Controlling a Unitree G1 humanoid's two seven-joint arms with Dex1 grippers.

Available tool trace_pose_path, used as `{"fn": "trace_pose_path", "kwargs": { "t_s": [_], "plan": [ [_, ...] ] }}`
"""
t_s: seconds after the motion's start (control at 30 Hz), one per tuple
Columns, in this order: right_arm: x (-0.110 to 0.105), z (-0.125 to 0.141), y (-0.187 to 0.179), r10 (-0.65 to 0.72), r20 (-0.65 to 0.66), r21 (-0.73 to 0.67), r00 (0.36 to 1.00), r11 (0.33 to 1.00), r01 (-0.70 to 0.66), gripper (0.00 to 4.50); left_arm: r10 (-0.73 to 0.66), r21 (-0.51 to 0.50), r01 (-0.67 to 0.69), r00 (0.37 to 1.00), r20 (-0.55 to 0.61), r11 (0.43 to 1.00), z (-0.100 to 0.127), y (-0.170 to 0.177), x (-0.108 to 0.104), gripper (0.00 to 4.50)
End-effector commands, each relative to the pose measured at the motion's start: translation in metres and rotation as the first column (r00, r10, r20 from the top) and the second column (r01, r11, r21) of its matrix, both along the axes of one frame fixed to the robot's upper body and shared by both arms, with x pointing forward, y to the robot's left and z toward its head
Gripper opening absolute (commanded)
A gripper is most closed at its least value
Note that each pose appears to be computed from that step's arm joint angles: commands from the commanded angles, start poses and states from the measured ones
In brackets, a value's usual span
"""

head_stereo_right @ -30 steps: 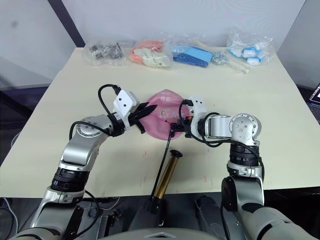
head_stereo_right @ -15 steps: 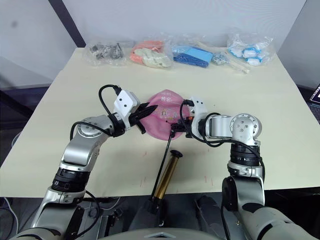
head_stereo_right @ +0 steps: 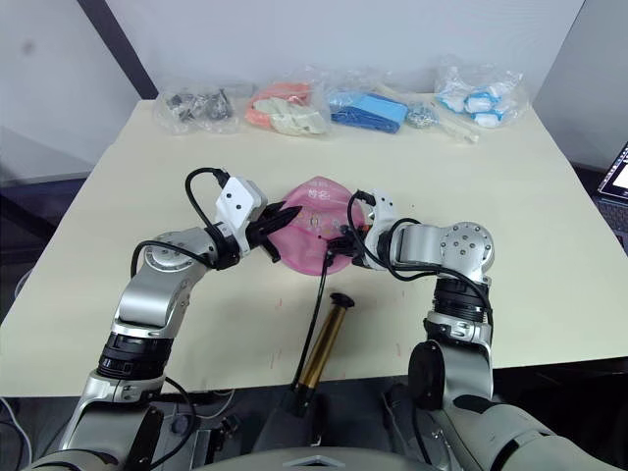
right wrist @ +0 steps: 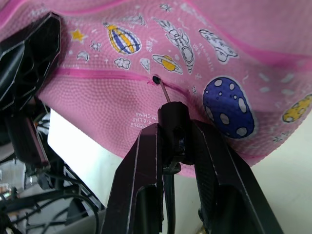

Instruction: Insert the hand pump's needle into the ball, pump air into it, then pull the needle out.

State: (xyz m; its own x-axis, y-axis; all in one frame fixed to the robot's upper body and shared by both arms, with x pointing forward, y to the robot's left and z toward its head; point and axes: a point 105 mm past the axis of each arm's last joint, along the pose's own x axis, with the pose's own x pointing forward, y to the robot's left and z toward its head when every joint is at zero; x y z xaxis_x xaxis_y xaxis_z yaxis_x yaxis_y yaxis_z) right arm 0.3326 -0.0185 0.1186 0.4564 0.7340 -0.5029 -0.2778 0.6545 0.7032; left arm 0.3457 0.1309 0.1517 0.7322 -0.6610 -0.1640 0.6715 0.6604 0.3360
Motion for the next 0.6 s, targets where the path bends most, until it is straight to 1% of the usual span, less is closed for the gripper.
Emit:
{"fn": "trace_pose_path", "kwargs": {
  "t_s": [0.03, 0.27, 0.6],
  "plan": [
    [0.008, 0.003, 0.000, -0.064, -0.012, -0.052, 0.998, 0.997, 0.063, 0.35, -0.114, -0.038, 0.109, 0.982, -0.150, 0.993, -0.028, -0.024, -0.019, 0.03],
    [0.012, 0.011, 0.014, -0.065, -0.012, -0.035, 0.998, 0.997, 0.064, 0.35, -0.124, -0.057, 0.115, 0.969, -0.214, 0.992, -0.035, -0.027, -0.023, 0.03],
    [0.007, 0.020, 0.038, 0.007, 0.018, -0.018, 1.000, 1.000, -0.007, 0.35, -0.106, -0.068, 0.092, 0.964, -0.243, 0.993, -0.039, -0.027, -0.020, 0.03]
  ]
}}
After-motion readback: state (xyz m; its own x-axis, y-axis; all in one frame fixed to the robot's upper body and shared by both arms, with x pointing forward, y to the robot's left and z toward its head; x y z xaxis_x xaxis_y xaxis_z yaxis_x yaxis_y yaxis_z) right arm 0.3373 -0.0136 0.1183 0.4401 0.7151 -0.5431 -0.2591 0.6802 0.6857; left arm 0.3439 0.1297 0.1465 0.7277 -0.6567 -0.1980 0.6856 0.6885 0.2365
